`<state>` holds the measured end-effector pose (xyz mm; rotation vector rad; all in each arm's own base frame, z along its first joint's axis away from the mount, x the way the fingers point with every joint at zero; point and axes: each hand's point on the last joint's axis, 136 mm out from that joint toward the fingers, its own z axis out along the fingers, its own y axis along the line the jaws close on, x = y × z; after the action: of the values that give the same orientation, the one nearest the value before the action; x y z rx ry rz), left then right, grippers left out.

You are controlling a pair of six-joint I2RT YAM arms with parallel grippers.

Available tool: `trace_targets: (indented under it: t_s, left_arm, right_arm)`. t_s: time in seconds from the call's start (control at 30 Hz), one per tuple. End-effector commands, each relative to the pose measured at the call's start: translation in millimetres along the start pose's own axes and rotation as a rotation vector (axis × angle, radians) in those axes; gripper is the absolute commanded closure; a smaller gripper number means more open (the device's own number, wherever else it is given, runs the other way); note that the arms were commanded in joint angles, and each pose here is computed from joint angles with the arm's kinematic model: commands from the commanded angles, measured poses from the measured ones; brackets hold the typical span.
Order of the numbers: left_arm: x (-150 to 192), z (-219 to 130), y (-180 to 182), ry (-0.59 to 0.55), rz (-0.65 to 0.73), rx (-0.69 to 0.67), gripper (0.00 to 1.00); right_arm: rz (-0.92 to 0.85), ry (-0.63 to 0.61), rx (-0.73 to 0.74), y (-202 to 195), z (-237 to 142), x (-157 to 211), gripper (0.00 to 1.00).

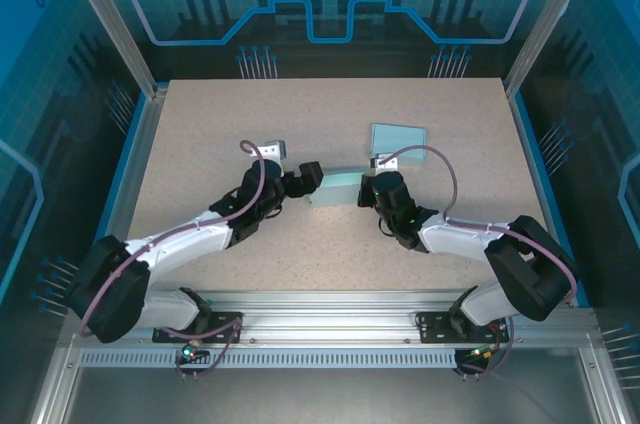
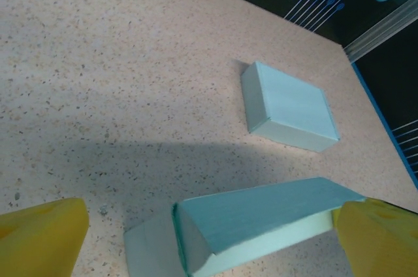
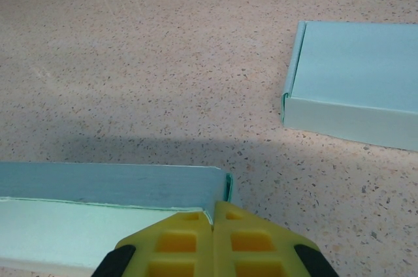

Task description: Fold the paper box

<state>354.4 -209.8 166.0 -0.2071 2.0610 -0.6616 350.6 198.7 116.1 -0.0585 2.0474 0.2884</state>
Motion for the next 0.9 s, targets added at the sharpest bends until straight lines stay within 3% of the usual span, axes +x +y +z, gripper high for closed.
trace_targets:
  t_s: [0.0,0.37,0.43,0.53,0.6,0.77,0.87]
  left_arm:
    - [11,15,4,0.069,-0.039,-0.016,0.01]
    - [52,45,20,0.164,-0.055,-0.026,0.07]
    - [59,46,26,0.174,-0.054,-0.041,0.08]
    - [68,45,34,0.189,-0.055,-0.059,0.07]
    - [75,44,40,0.198,-0.054,-0.069,0.08]
    - [87,43,52,0.192,-0.07,-0.08,0.07]
    - [94,43,54,0.191,-0.069,-0.078,0.07]
  right_arm:
    - [-0.089,0.2,0.013,-6,-2,56,1.0]
    - [-0.105,0.218,0.001,-2,-5,56,0.98]
    - [-0.108,0.219,-0.014,0,-7,54,0.89]
    - [-0.106,0.219,-0.038,5,-13,49,0.61]
    - [-0.105,0.212,-0.058,9,-18,42,0.49]
    - [-0.106,0.192,-0.107,21,-34,21,0.3]
    - [-0.081,0.165,-0.139,28,-45,4,0.23]
